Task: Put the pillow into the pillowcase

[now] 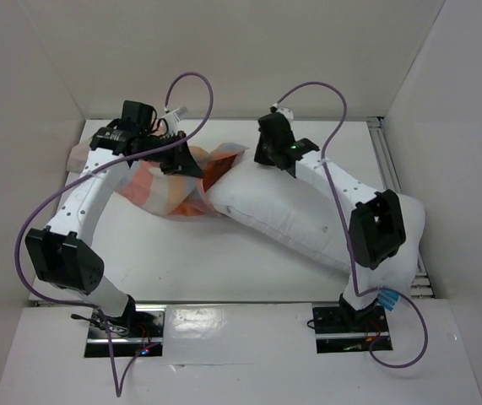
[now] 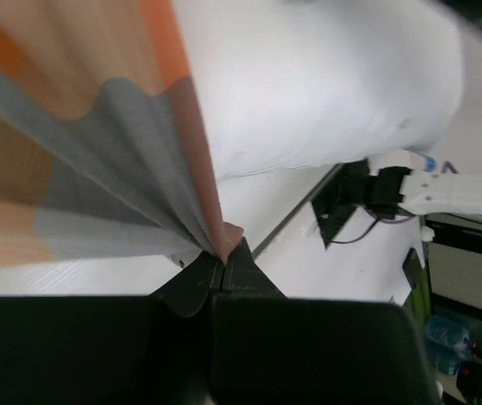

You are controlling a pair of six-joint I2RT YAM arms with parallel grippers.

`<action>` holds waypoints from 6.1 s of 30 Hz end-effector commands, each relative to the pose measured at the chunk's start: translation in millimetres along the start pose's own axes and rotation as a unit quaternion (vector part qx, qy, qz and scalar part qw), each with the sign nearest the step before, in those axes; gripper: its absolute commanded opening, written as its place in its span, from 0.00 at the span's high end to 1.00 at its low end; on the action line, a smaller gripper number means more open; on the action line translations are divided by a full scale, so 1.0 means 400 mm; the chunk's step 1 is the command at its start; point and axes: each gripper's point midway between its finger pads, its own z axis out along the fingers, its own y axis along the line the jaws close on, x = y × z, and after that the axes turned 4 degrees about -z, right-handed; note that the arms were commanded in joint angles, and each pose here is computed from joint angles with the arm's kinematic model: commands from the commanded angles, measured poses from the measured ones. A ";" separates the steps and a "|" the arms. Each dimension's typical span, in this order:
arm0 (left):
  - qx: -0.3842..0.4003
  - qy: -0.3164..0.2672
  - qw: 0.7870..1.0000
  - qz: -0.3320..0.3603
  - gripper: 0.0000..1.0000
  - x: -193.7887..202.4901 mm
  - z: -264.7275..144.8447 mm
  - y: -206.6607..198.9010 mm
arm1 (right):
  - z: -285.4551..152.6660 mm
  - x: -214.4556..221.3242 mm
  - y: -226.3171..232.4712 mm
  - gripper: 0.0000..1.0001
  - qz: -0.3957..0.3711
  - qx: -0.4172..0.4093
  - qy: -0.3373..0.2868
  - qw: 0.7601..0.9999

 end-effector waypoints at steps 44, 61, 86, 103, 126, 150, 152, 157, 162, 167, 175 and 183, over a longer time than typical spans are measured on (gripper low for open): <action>-0.259 -0.042 0.960 0.094 0.29 -0.222 0.199 0.109 | -0.278 0.003 -0.112 0.06 -0.064 0.049 -0.027 0.996; -0.261 -0.021 0.962 0.083 1.00 -0.227 0.268 0.153 | -0.145 0.190 -0.121 0.25 -0.109 0.012 0.091 0.990; 0.133 -0.030 0.989 0.048 1.00 -0.267 0.257 -0.240 | -0.238 0.080 -0.140 0.00 -0.105 0.050 0.007 0.993; 0.140 -0.009 0.989 0.048 1.00 -0.221 0.268 -0.261 | -0.157 0.096 0.064 1.00 -0.024 -0.172 -0.036 0.984; 0.198 0.050 0.977 0.055 1.00 -0.121 0.271 -0.383 | -0.139 -0.124 -0.056 1.00 0.173 -0.038 -0.230 0.957; -0.123 -0.207 0.971 0.010 0.00 0.106 0.011 0.093 | -0.063 -0.122 -0.099 1.00 0.192 -0.074 -0.175 0.963; -0.088 -0.185 0.979 -0.015 0.04 0.135 0.067 0.102 | -0.058 -0.130 -0.104 1.00 0.189 -0.074 -0.176 0.963; -0.072 -0.217 0.972 -0.061 0.18 0.145 0.149 0.153 | -0.049 -0.133 -0.092 1.00 0.187 -0.083 -0.171 0.964; -0.043 -0.245 0.965 -0.078 0.24 0.110 0.192 0.170 | -0.051 -0.137 -0.091 1.00 0.183 -0.082 -0.170 0.965; -0.055 -0.269 0.957 -0.093 0.29 0.065 0.225 0.202 | -0.052 -0.135 -0.087 1.00 0.182 -0.086 -0.168 0.965; -0.114 -0.268 0.952 -0.098 0.48 0.023 0.262 0.265 | -0.045 -0.136 -0.094 1.00 0.183 -0.084 -0.164 0.966; -0.150 -0.263 0.946 -0.111 0.97 0.025 0.257 0.293 | -0.044 -0.150 -0.098 1.00 0.184 -0.083 -0.162 0.966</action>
